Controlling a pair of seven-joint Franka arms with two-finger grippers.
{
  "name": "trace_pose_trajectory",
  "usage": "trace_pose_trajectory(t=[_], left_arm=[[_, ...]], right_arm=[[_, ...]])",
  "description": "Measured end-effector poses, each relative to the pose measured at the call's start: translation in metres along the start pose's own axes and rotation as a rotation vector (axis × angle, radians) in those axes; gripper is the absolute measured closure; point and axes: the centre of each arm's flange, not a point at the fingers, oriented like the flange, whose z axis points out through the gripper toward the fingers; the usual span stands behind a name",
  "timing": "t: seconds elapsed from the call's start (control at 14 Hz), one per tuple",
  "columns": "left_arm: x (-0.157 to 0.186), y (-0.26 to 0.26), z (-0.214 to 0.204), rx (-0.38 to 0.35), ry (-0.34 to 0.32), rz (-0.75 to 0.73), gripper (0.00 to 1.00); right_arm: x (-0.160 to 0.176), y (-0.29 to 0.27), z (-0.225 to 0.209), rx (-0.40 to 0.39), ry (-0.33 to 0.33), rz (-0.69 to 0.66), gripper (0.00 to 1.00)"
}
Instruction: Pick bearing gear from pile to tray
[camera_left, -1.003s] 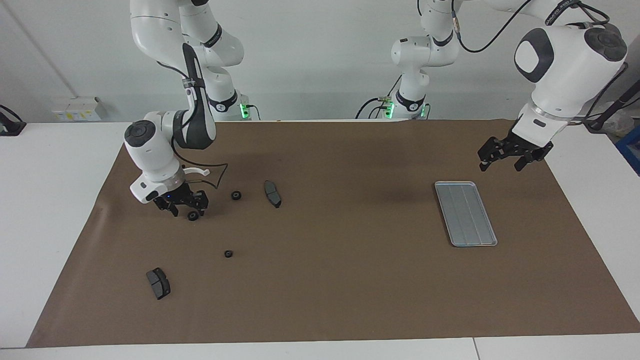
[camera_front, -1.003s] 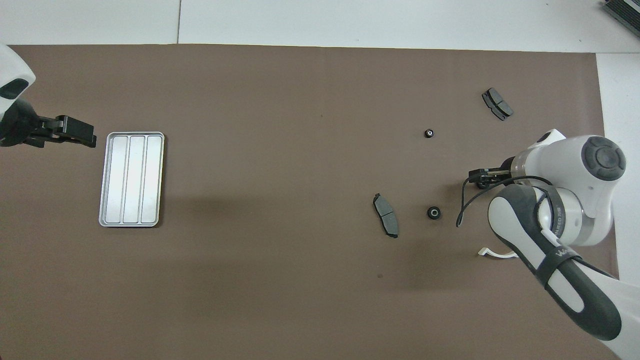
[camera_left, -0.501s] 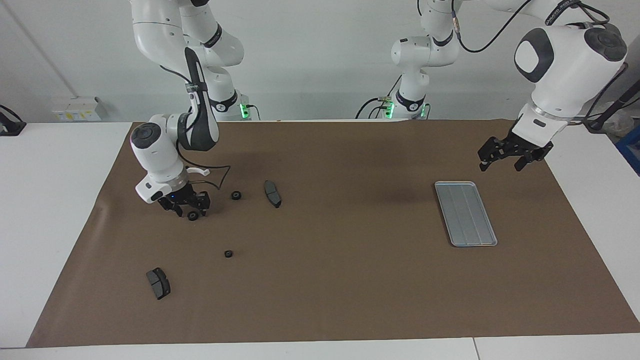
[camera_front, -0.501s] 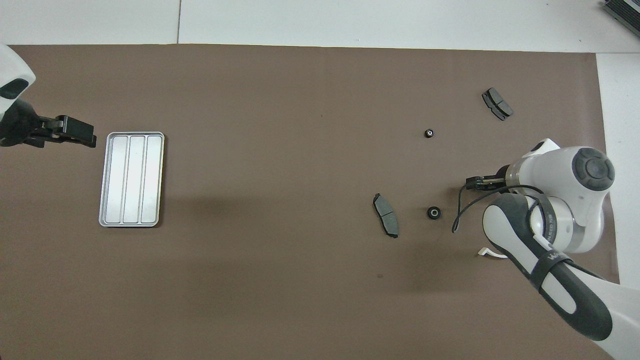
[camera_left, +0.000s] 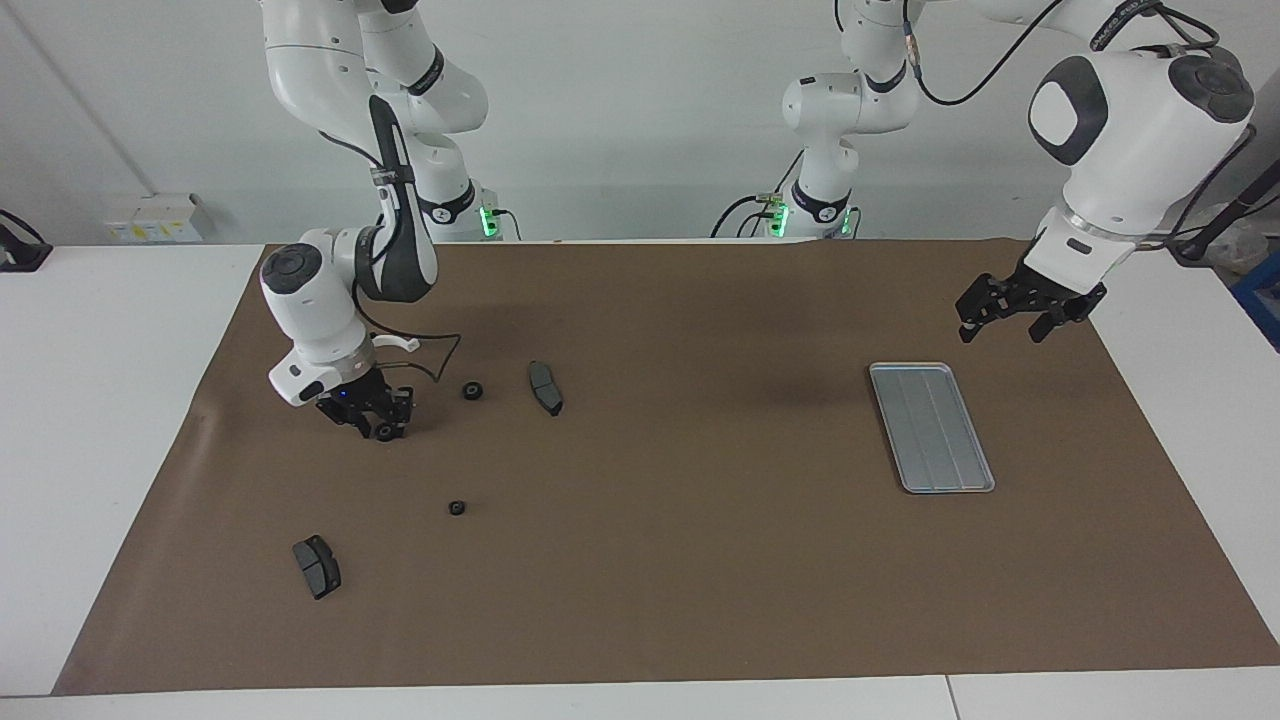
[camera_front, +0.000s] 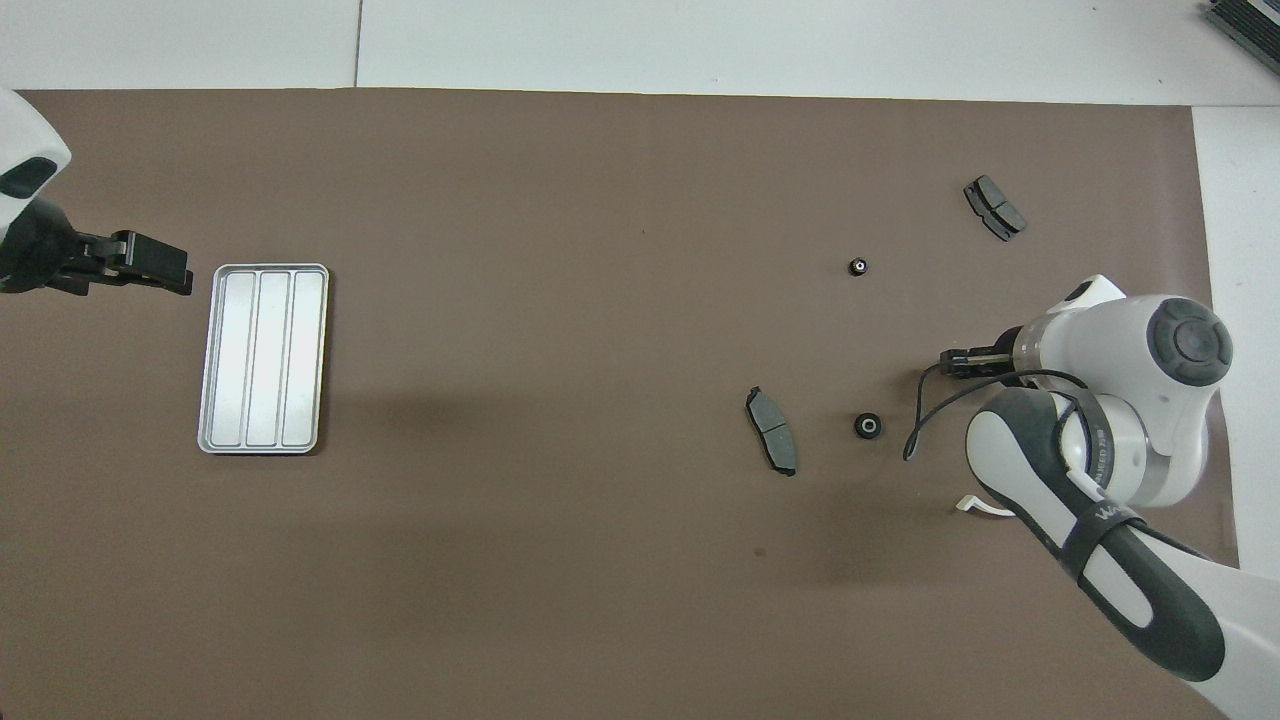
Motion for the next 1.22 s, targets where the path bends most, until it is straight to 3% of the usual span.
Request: trace_pose_trajectory(t=[0.43,0.5,0.57,0.64,1.0,1.22], left_arm=[[0.0,0.0,0.0,0.0,0.0,0.0,0.0],[0.0,0.0,0.0,0.0,0.0,0.0,0.0],[0.0,0.0,0.0,0.0,0.0,0.0,0.0],[0.0,0.0,0.0,0.0,0.0,0.0,0.0],[0.0,0.0,0.0,0.0,0.0,0.0,0.0],[0.0,0.0,0.0,0.0,0.0,0.0,0.0]], right_arm=[[-0.001,0.0,0.002,-0.001,0.021,0.0,0.47],[-0.002,0.0,0.003,-0.001,0.019,0.0,0.49],[-0.002,0.003,0.002,-0.003,0.023,0.004,0.61],[-0.002,0.004,0.002,-0.003,0.023,0.006,0.65],[0.002,-0.004,-0.002,0.0,0.033,-0.007,0.65],[0.017,-0.05,-0.028,0.013,0.023,0.016,0.65]])
